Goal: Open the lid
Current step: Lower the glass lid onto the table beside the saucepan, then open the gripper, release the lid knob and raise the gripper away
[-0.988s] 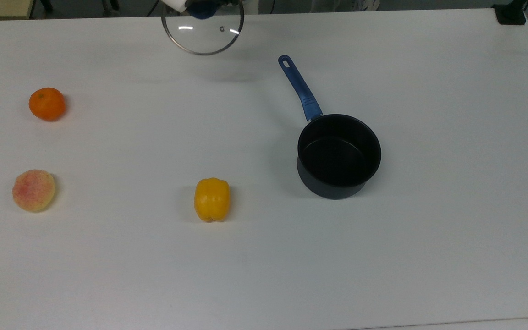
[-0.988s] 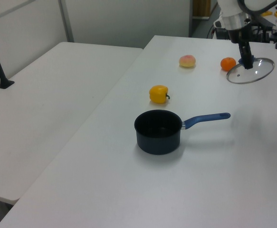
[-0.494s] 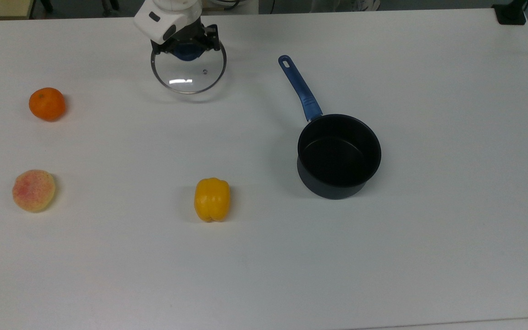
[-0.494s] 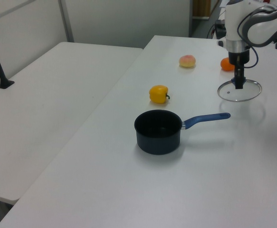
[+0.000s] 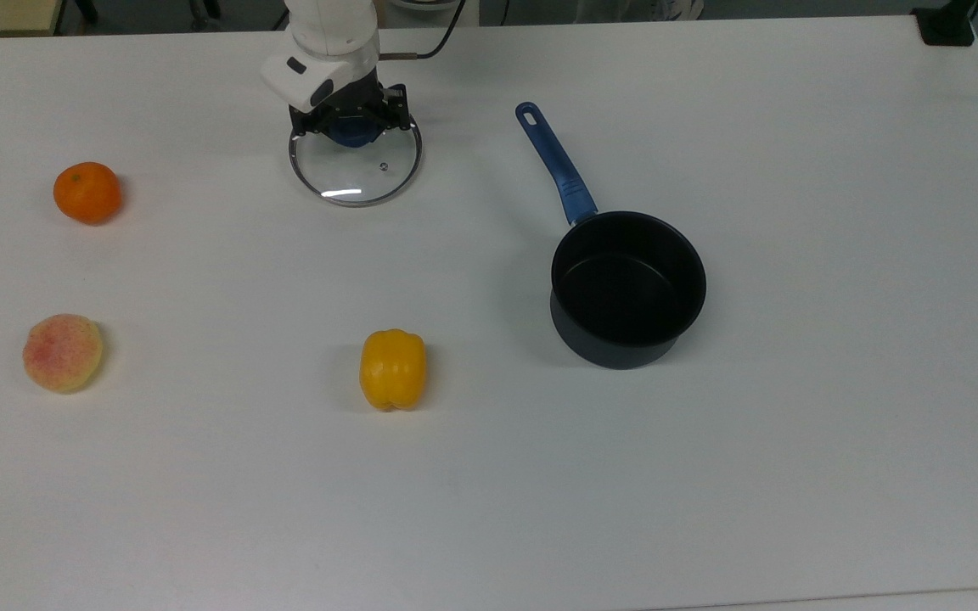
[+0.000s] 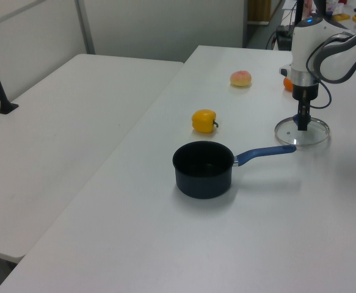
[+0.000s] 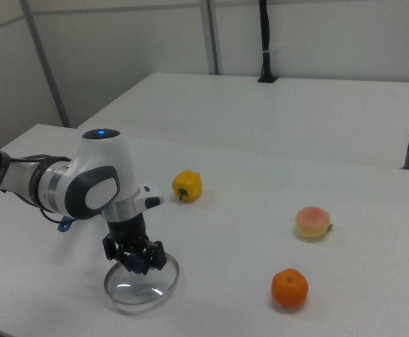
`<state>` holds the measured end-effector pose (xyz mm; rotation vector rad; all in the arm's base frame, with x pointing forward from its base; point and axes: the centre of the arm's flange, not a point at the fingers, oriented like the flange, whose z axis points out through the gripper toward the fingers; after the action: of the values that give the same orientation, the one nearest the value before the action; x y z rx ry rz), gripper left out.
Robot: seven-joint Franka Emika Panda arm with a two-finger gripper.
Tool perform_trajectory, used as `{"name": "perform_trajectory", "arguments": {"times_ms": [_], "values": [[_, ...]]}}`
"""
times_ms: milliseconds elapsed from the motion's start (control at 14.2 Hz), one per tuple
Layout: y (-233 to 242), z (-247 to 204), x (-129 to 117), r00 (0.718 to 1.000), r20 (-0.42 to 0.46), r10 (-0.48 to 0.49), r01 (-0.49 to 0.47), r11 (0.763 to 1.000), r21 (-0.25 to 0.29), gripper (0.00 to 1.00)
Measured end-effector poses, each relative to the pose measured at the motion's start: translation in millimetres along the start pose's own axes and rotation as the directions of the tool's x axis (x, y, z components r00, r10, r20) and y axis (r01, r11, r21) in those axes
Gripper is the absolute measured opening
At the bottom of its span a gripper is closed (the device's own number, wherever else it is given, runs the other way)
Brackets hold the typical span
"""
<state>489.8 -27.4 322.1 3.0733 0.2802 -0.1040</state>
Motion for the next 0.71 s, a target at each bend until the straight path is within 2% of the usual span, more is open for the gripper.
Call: {"name": "perform_trajectory", "arguments": {"times_ms": [212, 282, 423, 565, 706], "values": [[0.1, 3.1, -0.1, 1.000, 0.006, 0.023, -0.023, 1.000, 0.002, 0.45], [0.3, 3.4, -0.1, 0.999, 0.007, 0.046, -0.046, 0.999, 0.002, 0.52], [1.0, 1.5, 0.3, 0.995, 0.012, 0.100, -0.100, 0.995, 0.001, 0.80], [1.4, 0.8, -0.5, 0.993, 0.029, 0.115, -0.115, 0.993, 0.002, 1.00], [4.1, -12.6, 4.7, 0.990, 0.043, 0.134, -0.134, 0.991, 0.000, 1.00]]}}
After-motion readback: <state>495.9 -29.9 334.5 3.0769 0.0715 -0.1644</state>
